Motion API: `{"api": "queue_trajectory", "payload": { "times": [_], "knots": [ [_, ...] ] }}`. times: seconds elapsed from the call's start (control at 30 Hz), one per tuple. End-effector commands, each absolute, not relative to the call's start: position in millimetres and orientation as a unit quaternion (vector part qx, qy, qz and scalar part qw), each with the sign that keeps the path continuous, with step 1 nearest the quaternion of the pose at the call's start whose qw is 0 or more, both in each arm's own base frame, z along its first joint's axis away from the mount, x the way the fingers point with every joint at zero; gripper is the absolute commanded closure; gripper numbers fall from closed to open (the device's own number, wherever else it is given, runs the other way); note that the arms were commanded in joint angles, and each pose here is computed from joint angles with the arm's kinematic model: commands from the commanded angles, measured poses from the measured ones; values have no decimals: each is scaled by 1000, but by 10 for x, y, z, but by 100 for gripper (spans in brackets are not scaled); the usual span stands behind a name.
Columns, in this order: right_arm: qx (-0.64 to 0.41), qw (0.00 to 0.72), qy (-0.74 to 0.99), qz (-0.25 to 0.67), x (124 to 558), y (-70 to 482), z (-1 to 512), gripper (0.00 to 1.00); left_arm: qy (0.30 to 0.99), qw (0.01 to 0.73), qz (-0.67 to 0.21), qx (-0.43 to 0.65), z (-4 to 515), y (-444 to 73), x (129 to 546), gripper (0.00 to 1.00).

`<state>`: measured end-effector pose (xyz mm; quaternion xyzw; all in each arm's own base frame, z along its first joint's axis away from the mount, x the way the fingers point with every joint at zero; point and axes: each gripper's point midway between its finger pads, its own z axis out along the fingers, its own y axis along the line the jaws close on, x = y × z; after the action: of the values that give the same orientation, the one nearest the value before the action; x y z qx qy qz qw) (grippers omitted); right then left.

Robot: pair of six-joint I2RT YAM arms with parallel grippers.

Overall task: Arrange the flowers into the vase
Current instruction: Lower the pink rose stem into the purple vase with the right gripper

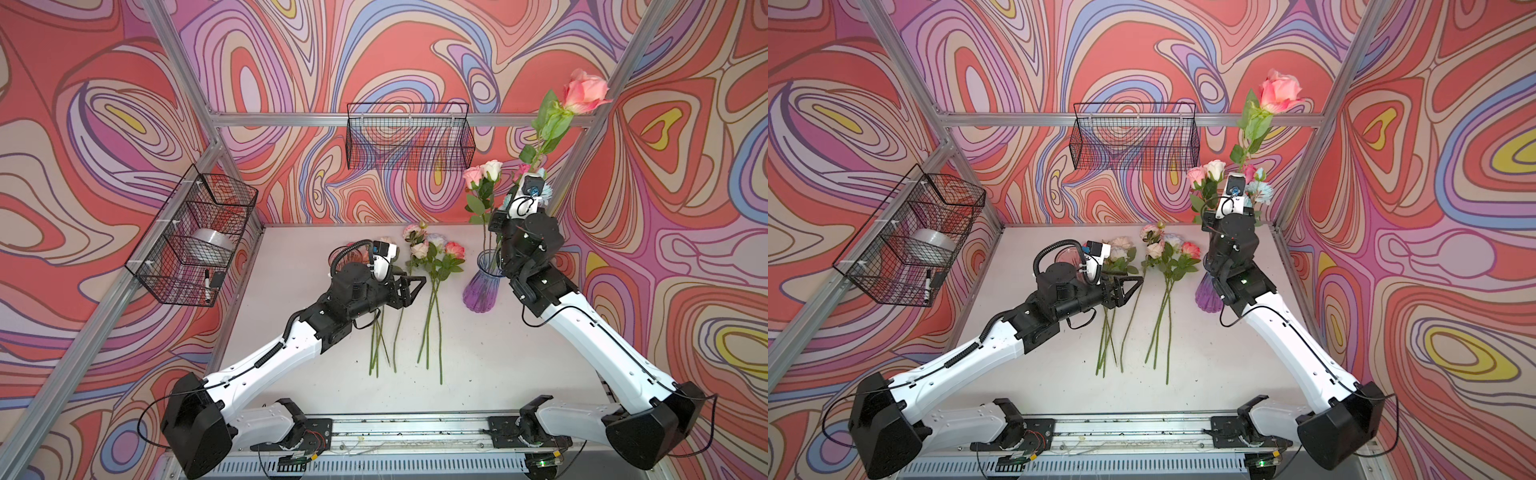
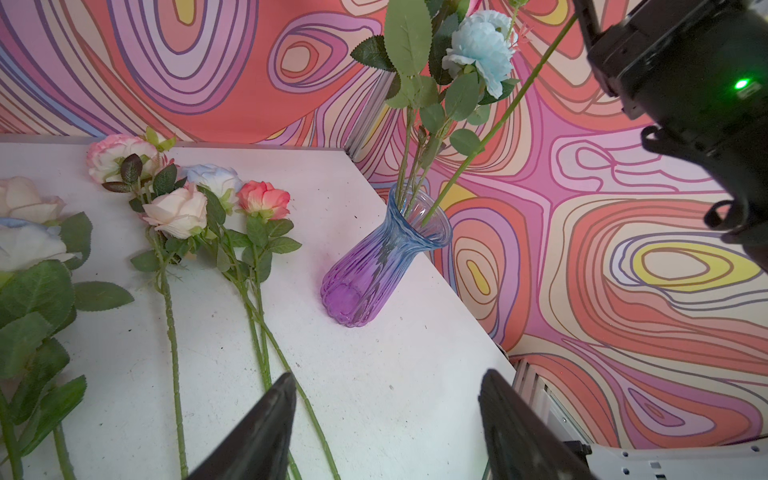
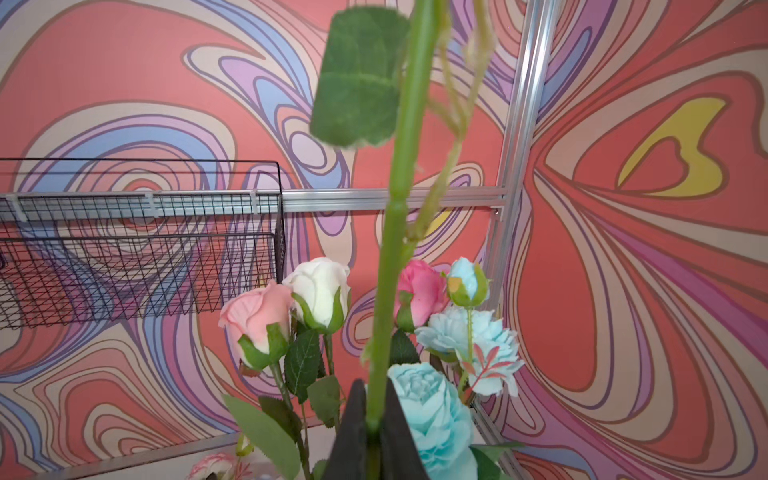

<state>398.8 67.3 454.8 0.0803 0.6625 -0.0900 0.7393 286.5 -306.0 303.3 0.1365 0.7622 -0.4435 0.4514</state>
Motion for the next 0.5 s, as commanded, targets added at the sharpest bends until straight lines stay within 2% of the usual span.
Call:
{"api": "queue_trajectory", "payload": {
  "times": [0.0,0.47],
  "knots": [
    [85,721,685,-63,4040,734,4303,98,760,454,-444,139,3026,-3072,2858,30],
    [80,661,744,-61,3930,708,3531,92,762,450,-444,142,2996,-3094,2861,30]
  ]
}}
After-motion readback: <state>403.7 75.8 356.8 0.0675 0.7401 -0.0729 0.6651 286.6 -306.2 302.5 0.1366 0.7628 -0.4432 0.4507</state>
